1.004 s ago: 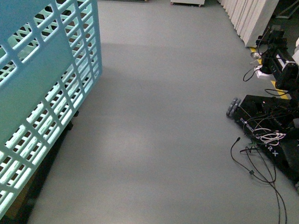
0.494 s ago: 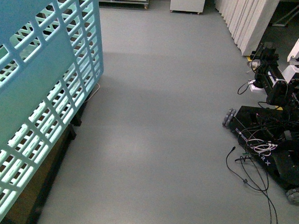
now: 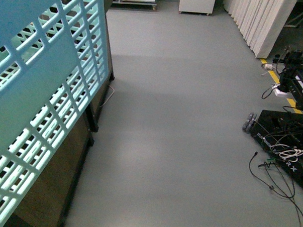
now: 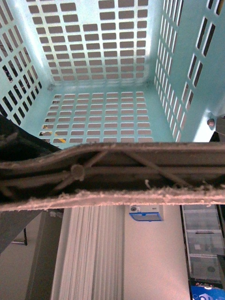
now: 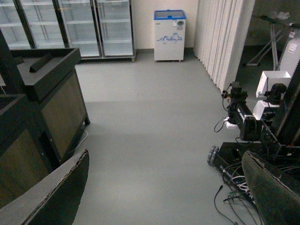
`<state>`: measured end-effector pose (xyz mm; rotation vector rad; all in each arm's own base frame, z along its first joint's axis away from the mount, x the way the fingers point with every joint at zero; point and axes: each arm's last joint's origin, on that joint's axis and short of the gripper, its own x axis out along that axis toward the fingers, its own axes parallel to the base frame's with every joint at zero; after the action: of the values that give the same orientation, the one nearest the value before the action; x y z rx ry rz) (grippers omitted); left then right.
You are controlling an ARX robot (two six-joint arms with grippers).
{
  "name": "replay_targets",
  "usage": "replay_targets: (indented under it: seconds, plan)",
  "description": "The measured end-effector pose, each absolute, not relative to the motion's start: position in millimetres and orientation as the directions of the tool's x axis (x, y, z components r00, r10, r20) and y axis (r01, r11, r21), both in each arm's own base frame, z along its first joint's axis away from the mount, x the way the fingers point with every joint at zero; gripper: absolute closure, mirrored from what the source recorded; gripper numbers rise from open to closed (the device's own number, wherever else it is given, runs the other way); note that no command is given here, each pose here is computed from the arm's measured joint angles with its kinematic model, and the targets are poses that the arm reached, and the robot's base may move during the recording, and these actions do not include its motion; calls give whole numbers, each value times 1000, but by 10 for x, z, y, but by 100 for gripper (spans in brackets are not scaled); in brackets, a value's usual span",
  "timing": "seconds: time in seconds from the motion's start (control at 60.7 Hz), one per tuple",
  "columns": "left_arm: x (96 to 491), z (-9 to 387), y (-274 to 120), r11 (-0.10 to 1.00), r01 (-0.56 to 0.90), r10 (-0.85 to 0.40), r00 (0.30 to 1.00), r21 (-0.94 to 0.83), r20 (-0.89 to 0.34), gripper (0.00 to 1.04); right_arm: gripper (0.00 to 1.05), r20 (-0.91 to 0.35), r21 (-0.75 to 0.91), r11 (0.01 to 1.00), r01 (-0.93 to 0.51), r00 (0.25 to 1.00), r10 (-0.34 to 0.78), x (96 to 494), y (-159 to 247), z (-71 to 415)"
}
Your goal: Pick lemon and mango into basket
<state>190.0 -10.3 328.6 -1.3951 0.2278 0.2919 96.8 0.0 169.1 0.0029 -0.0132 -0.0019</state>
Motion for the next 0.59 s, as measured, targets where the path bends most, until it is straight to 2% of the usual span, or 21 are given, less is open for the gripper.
replay_targets:
  seconds: [0.593]
  plan:
    - [1904, 3284, -100, 153, -336, 74, 942, -929, -329, 99, 9, 13, 3, 1000, 1, 1000, -1, 968, 0, 1690]
